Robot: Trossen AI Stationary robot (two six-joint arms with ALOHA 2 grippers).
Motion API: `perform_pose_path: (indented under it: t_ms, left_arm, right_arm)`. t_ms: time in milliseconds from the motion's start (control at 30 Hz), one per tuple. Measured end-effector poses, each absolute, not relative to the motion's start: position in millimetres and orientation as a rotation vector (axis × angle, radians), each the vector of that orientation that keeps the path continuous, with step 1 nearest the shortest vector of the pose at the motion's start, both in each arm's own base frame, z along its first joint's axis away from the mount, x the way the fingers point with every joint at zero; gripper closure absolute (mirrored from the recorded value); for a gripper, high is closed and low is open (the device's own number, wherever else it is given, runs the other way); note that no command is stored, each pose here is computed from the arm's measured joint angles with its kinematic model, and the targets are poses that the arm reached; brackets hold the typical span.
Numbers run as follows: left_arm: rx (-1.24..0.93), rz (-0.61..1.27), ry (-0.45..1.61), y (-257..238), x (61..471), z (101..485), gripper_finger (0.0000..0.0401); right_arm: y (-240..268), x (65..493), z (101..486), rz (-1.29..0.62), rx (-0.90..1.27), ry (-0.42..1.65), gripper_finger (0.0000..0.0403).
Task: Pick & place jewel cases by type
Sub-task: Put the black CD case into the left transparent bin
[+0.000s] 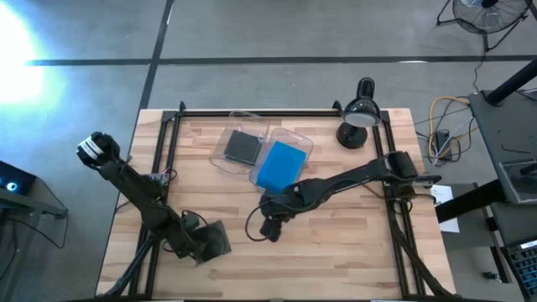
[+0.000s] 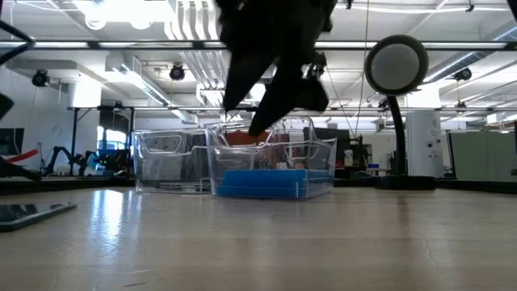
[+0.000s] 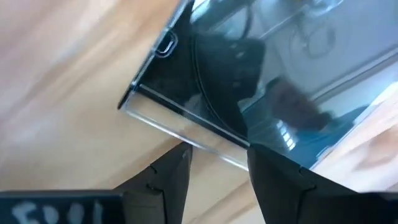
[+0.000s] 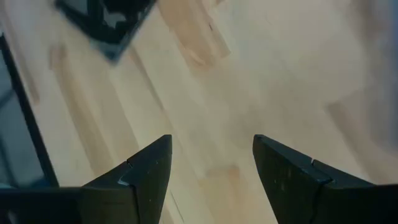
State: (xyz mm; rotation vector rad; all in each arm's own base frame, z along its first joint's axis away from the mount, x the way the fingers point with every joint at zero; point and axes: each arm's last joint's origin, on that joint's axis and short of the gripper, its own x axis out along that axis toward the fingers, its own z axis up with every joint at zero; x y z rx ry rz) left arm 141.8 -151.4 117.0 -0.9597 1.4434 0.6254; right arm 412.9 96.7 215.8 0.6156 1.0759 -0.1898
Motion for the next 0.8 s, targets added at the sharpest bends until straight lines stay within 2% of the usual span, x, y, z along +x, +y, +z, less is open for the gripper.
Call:
perform_pose_path:
  t_ms: [100,300,533,567,700,800]
  left_arm:
    - [-0.977,0.626,1.354,-146,151,117,0.0254]
    - [-0.994,0.605,1.146,-143,166,118,0.0254]
    - [-1.039,0.548,0.997,-147,177,124,0.0254]
    - [-1.035,0.536,0.984,-149,179,126,0.0254]
    - [-1.005,0.498,0.942,-153,185,133,0.0254]
    - [-0.999,0.495,0.933,-154,186,135,0.0254]
  right_arm:
    - [99,424,196,-0.199,0.699,1.065,0.0183]
    - [103,439,182,-0.158,0.829,1.022,0.0183]
    - [103,436,172,-0.210,0.855,1.058,0.0183]
    - [102,436,173,-0.219,0.842,1.047,0.0183]
    - [97,426,225,-0.199,0.816,0.951,0.0183]
    - [93,414,236,-0.251,0.760,0.980,0.0183]
